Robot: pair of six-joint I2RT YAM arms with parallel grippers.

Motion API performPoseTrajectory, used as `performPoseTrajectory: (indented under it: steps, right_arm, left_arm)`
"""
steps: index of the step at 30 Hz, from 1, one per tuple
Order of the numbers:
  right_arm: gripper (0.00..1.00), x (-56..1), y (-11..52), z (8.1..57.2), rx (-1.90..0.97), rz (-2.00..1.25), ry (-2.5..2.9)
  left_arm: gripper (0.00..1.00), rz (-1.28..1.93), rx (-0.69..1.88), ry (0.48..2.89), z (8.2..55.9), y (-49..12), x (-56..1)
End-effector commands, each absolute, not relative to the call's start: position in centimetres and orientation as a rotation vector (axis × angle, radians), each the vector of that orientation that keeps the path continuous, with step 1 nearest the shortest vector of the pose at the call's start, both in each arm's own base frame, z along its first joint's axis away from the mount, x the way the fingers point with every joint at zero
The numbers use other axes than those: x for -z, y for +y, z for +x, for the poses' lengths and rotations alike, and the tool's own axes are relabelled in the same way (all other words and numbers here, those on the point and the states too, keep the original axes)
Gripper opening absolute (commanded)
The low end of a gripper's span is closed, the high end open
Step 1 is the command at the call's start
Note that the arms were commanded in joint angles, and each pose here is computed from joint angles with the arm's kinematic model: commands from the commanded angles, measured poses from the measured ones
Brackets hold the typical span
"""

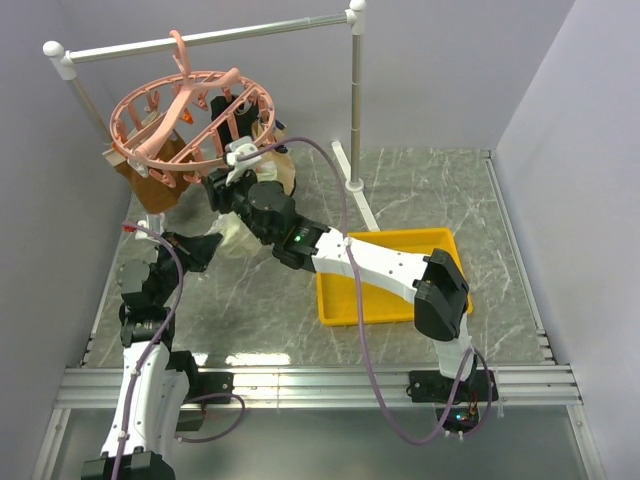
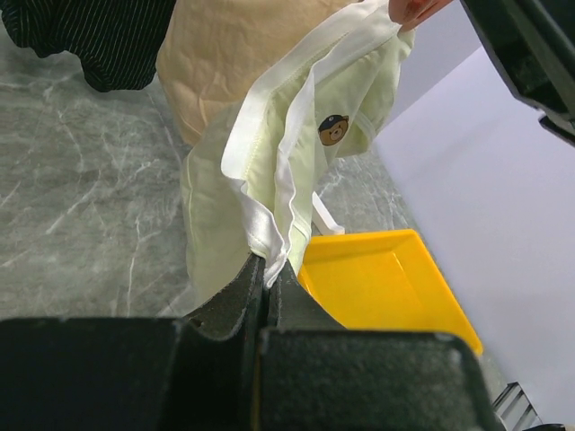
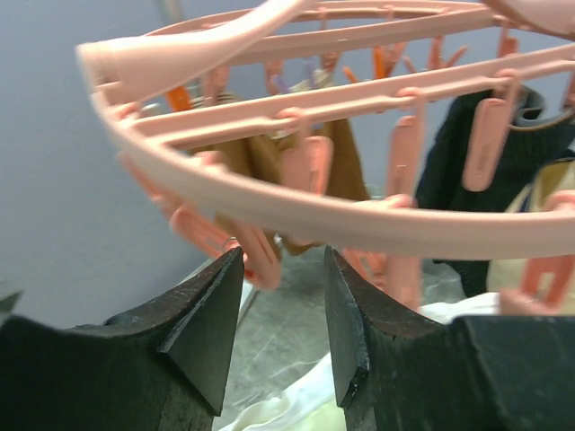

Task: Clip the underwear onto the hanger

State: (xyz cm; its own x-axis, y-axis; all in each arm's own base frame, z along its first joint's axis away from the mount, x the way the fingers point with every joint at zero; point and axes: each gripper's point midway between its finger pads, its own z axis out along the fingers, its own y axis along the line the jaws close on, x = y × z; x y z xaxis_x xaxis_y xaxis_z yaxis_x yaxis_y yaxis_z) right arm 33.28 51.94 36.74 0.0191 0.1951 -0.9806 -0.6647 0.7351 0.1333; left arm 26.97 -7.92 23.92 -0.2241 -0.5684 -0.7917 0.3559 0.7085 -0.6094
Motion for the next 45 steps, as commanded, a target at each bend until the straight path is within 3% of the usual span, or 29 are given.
performPoseTrajectory:
  steps: [1,32,45]
  right_arm:
    - [0.48,-43.6,48.4,34.8,-0.735,-0.249,1.300]
    - [0.43,-42.0,39.6,42.0,-0.559,-0.221,1.337]
    - [0.42,-41.8,39.5,40.6,-0.599,-0.337,1.319]
  left_arm:
    - [0.00,-0.124,0.840,1.550,27.0,-7.9,-24.6]
    - [0.01,0.199,0.700,1.417,32.5,-9.5,-31.2]
    - [0.01,0.357,0.620,1.371,35.7,-10.5,-34.4]
